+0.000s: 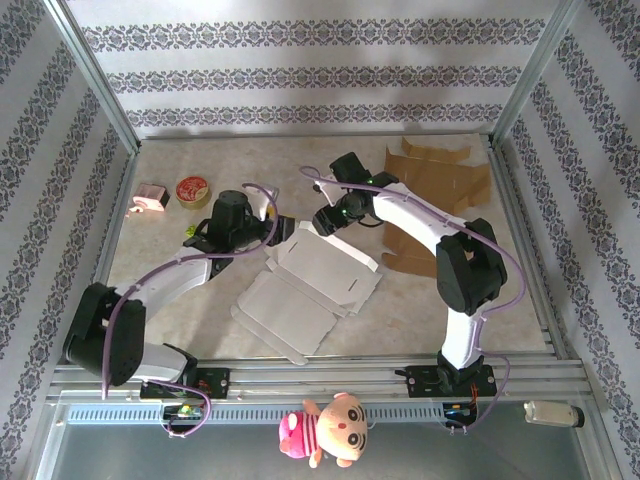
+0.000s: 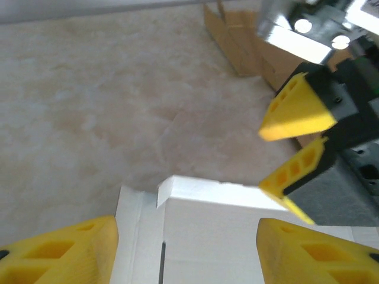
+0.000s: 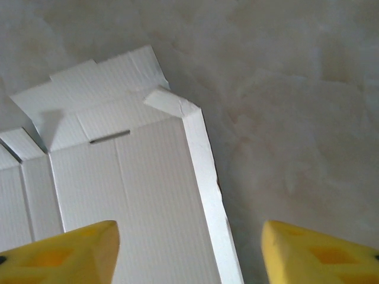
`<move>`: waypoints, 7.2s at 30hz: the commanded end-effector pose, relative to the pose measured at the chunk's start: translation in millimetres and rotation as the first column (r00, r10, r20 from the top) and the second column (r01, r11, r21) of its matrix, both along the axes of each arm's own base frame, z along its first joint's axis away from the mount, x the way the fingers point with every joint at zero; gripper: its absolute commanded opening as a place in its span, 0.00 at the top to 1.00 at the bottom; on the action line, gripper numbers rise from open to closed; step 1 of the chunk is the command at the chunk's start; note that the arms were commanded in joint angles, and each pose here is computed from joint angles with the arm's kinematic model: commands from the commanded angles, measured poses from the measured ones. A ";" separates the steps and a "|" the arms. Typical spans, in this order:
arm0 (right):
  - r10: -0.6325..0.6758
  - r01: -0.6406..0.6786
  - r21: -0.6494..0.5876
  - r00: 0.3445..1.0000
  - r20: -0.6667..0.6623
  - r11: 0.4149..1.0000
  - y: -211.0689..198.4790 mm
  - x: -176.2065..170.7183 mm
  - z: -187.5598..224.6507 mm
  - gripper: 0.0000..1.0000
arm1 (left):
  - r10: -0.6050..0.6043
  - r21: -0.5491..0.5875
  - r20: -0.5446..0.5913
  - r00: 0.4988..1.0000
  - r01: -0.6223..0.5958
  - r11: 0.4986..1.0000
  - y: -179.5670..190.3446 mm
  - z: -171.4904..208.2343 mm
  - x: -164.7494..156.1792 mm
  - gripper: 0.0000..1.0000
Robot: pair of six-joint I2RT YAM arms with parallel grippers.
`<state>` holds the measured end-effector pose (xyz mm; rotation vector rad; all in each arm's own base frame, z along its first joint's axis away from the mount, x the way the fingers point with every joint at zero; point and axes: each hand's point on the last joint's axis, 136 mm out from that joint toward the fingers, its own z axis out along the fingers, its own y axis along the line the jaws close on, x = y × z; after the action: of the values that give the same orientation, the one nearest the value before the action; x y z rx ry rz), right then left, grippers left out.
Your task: Fold the paper box
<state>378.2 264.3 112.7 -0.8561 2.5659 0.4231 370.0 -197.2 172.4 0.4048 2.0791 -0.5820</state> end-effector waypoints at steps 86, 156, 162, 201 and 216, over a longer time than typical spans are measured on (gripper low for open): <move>0.754 0.034 -0.857 0.460 0.470 0.514 -11.0 21.0 43.2 0.97 | -0.314 -0.028 -0.005 0.949 0.314 0.949 -16.3 -58.8 36.2 0.46; 0.759 0.008 -0.842 0.427 0.491 0.540 -3.3 3.7 20.2 0.96 | -0.202 0.154 -0.113 0.973 0.218 0.964 -40.5 -110.5 66.5 0.82; 0.761 0.007 -0.845 0.430 0.486 0.535 -5.8 2.6 20.4 0.96 | -0.287 0.071 -0.130 0.949 0.298 0.952 -48.5 -99.8 45.5 0.58; 0.780 -0.021 -0.859 0.431 0.453 0.511 -7.6 2.8 12.7 0.96 | -0.137 0.149 -0.157 0.978 0.160 0.976 68.7 -80.4 36.0 0.26; 0.780 -0.021 -0.859 0.429 0.455 0.512 -5.6 3.1 13.8 0.96 | -0.369 0.116 -0.334 0.867 0.426 0.897 20.2 -91.7 21.5 0.43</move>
<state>383.3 252.3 128.2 -1.5476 1.4426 -0.9093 407.2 -166.4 87.6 0.8319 2.3339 -0.6794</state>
